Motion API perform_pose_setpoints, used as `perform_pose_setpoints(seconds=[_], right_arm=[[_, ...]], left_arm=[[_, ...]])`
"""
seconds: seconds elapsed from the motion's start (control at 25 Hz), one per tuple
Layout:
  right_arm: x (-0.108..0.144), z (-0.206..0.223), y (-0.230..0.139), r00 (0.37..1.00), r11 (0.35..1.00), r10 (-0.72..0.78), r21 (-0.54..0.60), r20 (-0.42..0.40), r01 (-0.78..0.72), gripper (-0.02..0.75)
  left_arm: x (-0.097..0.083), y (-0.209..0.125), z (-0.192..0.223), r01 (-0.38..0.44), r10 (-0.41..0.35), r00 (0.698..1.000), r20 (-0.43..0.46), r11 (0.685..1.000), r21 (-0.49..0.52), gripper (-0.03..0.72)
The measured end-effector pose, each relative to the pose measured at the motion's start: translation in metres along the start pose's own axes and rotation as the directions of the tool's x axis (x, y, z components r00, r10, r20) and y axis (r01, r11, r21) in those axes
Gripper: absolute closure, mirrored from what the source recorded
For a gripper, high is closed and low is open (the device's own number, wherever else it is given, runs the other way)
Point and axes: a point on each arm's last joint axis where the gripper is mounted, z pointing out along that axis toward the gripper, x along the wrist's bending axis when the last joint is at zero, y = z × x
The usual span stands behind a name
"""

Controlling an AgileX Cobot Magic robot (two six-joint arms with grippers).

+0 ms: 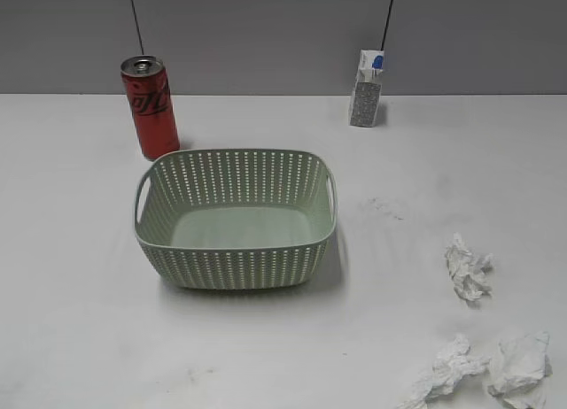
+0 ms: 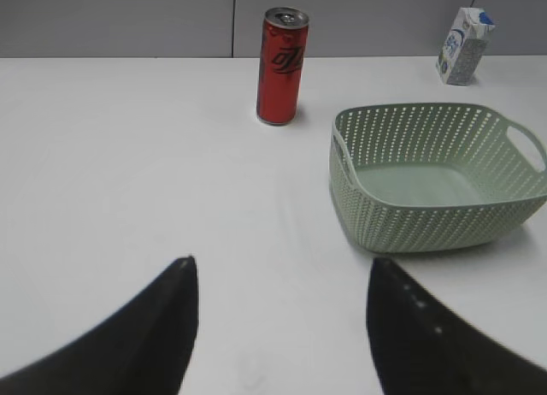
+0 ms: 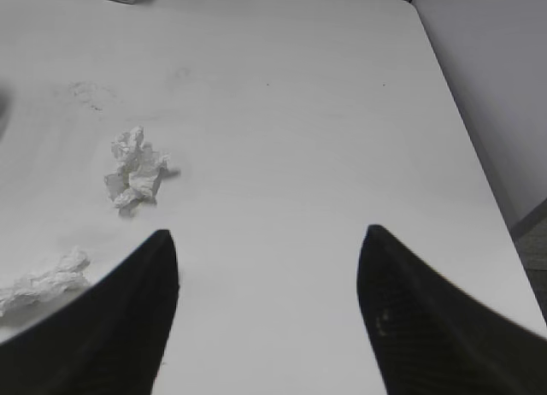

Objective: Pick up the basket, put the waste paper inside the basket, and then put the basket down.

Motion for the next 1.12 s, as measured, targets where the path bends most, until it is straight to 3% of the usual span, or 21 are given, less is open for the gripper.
perform_pose_setpoints(seconds=[1.12], right_arm=[[0.0001,0.0000,0.0000,1.000,1.000,0.000,0.000,-0.001,0.000,0.238]], left_arm=[[0.0000,0.0007,0.0000,0.000,0.000,1.000,-0.001,1.000,-0.007,0.270]])
